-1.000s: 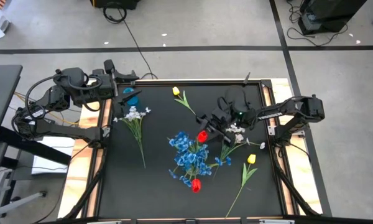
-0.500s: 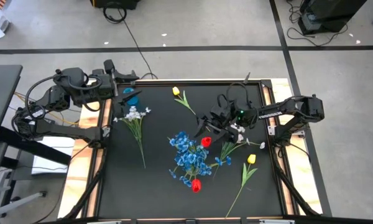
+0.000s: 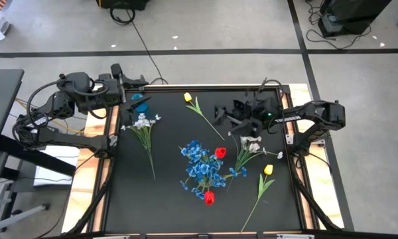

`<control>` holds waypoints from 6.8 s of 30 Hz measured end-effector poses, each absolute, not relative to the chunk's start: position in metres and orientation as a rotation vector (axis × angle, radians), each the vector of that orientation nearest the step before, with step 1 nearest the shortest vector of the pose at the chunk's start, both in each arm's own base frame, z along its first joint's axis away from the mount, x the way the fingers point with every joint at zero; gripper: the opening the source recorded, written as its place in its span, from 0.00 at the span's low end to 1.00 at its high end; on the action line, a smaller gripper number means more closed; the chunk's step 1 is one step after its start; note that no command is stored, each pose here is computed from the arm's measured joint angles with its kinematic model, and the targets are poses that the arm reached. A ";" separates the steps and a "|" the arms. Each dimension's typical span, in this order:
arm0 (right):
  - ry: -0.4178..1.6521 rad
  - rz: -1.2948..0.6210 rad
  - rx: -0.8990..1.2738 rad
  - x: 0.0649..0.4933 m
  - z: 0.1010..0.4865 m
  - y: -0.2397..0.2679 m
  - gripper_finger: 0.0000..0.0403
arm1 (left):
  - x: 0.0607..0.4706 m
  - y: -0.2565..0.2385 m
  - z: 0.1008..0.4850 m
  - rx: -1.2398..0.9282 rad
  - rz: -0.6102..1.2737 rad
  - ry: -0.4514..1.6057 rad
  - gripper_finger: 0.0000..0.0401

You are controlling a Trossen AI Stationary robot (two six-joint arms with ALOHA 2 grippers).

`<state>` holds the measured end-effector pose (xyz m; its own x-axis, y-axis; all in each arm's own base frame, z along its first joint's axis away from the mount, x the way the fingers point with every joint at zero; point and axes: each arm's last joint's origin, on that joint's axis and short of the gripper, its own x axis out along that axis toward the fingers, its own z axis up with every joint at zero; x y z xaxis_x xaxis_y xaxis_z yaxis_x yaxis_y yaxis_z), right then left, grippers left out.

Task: Sort flowers into vase by color
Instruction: Put the bottom yellow flower into the blue vase

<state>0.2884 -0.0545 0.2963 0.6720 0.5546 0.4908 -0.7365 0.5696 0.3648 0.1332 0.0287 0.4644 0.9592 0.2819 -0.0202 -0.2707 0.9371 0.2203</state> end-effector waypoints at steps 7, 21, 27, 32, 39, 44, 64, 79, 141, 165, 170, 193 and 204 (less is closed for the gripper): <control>-0.387 0.561 0.698 0.291 0.292 -0.077 0.87 | 0.133 0.029 0.464 0.218 0.282 0.051 0.54; -0.199 0.227 0.815 0.286 0.264 -0.136 0.69 | 0.133 0.029 0.464 0.218 0.282 0.051 0.54; -0.067 0.157 0.919 0.295 0.274 -0.155 0.55 | 0.133 0.029 0.464 0.218 0.282 0.052 0.54; 0.234 -0.244 0.938 0.303 0.282 -0.175 0.43 | 0.133 0.029 0.464 0.218 0.283 0.052 0.54; 0.652 -0.720 0.812 0.281 0.298 -0.175 0.32 | 0.133 0.029 0.464 0.218 0.282 0.051 0.54; 0.966 -0.830 1.042 0.258 0.278 -0.156 0.29 | 0.133 0.029 0.464 0.218 0.283 0.052 0.54; 1.192 -1.084 1.514 0.196 0.231 0.011 0.31 | 0.133 0.029 0.464 0.218 0.282 0.051 0.54; 1.246 -1.155 1.613 0.186 0.203 0.075 0.57 | 0.133 0.029 0.465 0.218 0.283 0.050 0.54; 0.594 -1.199 1.183 0.188 0.268 0.007 0.03 | 0.133 0.029 0.464 0.218 0.283 0.052 0.54; 0.192 -0.681 0.609 0.259 0.326 -0.146 0.03 | 0.133 0.029 0.464 0.217 0.282 0.051 0.54; 0.237 -0.604 0.533 0.289 0.330 -0.163 0.03 | 0.133 0.029 0.464 0.218 0.282 0.052 0.54; 0.171 -0.282 0.295 0.379 0.380 -0.196 0.03 | 0.133 0.029 0.468 0.049 0.286 -0.005 0.54; 0.103 -0.212 0.195 0.395 0.390 -0.193 0.03 | 0.136 0.031 0.470 0.037 0.336 -0.032 0.54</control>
